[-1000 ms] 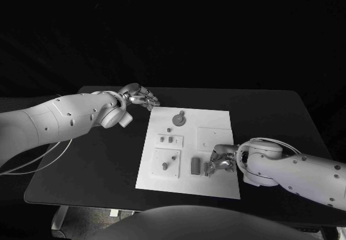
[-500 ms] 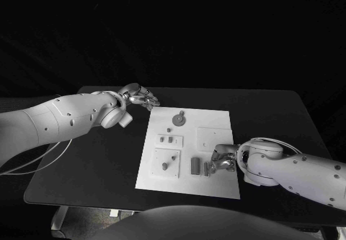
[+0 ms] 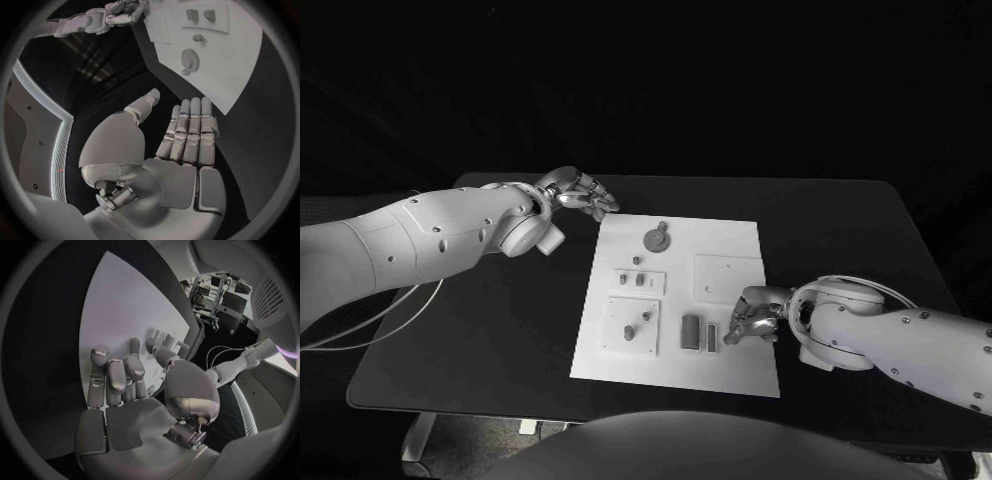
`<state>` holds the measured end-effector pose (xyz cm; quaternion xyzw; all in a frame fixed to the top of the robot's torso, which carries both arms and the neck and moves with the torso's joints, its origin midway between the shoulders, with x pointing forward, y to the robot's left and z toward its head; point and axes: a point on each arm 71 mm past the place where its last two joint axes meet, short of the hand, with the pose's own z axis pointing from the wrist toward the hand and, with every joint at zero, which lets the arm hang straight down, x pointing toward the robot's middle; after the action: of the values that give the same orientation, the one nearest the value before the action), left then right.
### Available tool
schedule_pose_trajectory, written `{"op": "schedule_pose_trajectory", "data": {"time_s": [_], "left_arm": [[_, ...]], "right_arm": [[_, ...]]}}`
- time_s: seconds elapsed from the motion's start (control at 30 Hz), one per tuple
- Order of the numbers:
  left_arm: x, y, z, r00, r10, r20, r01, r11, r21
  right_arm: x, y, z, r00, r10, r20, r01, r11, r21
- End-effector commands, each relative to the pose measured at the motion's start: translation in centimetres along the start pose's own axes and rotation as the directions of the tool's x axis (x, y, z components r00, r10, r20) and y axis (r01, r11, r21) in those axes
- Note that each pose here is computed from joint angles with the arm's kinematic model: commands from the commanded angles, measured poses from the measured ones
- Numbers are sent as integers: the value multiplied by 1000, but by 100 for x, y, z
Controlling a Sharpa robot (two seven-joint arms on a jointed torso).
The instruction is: Assemble the parts on the task board
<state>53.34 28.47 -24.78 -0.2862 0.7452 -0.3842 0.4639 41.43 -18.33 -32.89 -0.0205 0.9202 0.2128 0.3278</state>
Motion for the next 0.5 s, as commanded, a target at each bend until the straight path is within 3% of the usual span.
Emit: {"op": "schedule_pose_trajectory", "data": {"time_s": [0.03, 0.3, 0.4, 0.5], "left_arm": [[3, -12, 6, 995, -99, 6, 99, 995, -3], [1, -25, -7, 991, -135, 8, 135, 991, 14], [0, -28, -18, 984, -178, 10, 178, 984, 17], [4, -51, -20, 979, -202, 7, 202, 979, 26]], "right_arm": [[-115, 2, 18, 994, 106, 31, -100, 985, -144], [-479, -196, -10, 956, 239, 172, -193, 950, -246], [-663, -234, -42, 922, 316, 223, -240, 920, -308], [-910, -361, -46, 865, 407, 295, -299, 888, -348]]}}
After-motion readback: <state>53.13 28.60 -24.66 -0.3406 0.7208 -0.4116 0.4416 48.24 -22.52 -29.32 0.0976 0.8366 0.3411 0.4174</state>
